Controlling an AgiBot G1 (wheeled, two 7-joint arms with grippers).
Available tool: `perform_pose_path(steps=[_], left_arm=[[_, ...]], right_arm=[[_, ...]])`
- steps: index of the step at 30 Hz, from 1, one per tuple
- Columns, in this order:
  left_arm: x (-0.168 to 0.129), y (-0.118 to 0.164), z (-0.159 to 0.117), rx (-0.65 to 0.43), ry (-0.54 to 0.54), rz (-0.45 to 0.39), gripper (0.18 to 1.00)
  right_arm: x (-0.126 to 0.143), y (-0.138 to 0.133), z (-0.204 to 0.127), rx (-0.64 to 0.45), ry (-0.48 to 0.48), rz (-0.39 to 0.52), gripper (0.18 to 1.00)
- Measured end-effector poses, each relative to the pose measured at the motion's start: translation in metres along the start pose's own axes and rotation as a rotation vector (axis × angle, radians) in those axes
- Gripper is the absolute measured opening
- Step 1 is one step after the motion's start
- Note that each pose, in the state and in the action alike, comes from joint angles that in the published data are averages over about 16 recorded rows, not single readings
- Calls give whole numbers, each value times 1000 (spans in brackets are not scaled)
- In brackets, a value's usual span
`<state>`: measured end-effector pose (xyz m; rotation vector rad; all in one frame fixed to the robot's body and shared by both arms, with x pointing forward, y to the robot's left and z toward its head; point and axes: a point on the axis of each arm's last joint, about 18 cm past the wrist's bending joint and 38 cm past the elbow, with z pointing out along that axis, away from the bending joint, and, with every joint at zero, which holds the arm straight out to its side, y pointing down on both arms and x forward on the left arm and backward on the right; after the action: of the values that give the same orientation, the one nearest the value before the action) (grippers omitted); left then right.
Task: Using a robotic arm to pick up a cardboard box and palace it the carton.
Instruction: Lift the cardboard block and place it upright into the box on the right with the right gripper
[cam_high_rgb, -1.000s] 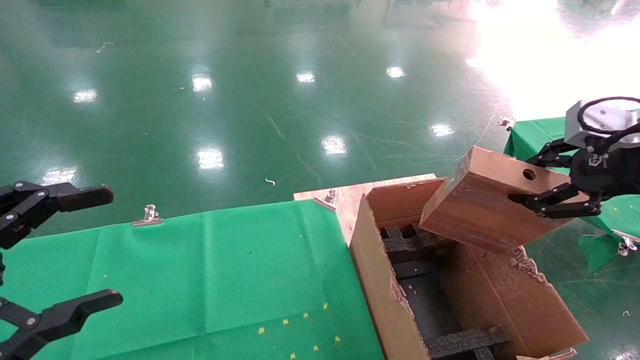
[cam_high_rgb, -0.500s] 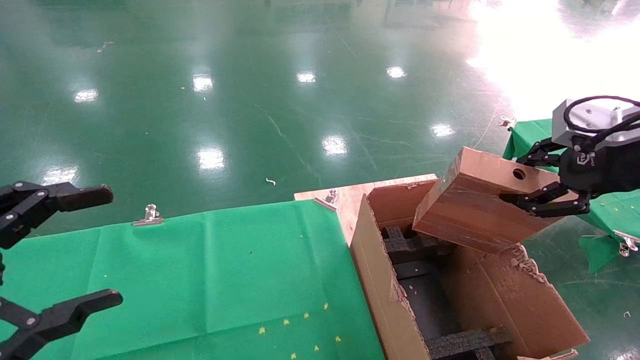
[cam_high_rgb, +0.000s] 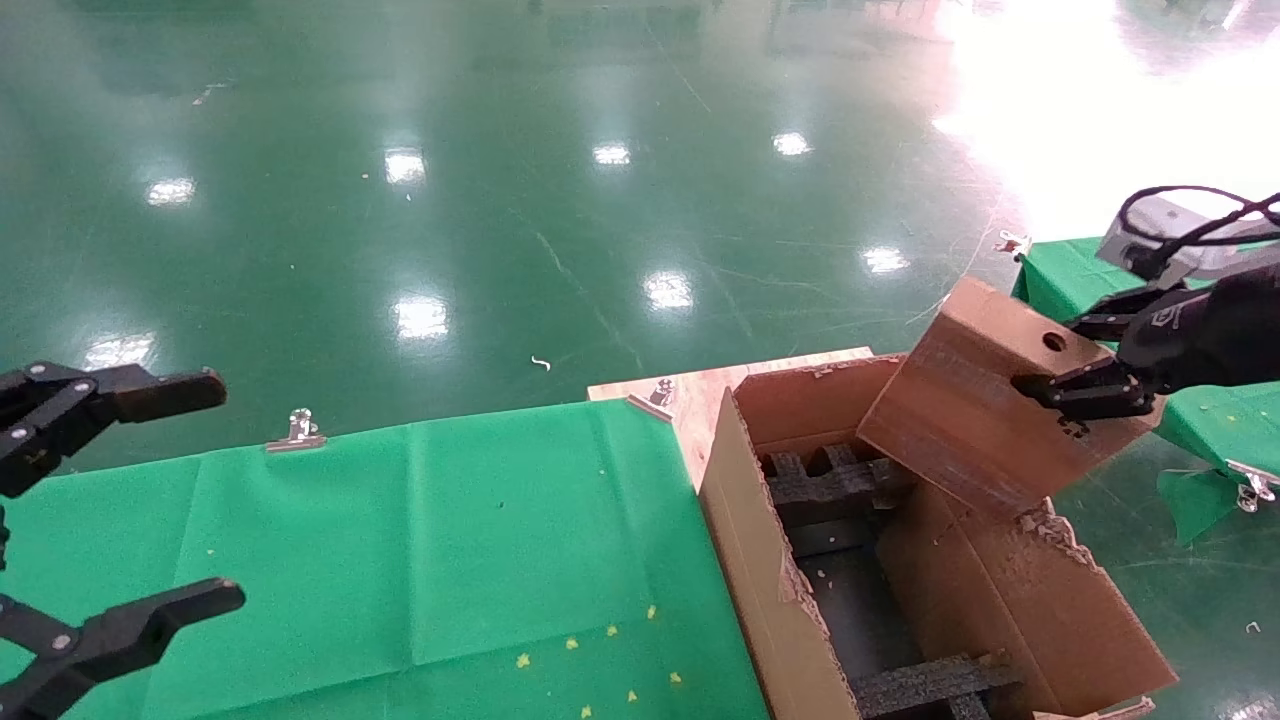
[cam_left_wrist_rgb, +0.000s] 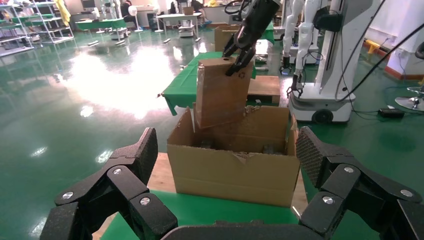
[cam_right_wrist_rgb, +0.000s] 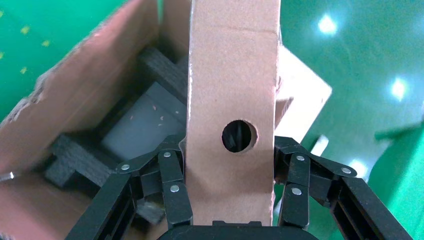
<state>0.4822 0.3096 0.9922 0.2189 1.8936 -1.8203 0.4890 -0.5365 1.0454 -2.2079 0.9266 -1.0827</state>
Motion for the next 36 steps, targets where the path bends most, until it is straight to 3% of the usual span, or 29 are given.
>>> perform_pose_path(steps=[10,16,23,36], left_arm=[[0,0,0,0,0,0,1001],[0,0,0,0,0,0,1001],[0,0,0,0,-1,0,1001],[0,0,0,0,-1,0,1001]], right_arm=[[-20,23,14,-79,100,420,378],[-32,31,20,-112,139,589,378],[-41,34,25,-132,143,675,377],[-38,37,29,-141,150,688,375]])
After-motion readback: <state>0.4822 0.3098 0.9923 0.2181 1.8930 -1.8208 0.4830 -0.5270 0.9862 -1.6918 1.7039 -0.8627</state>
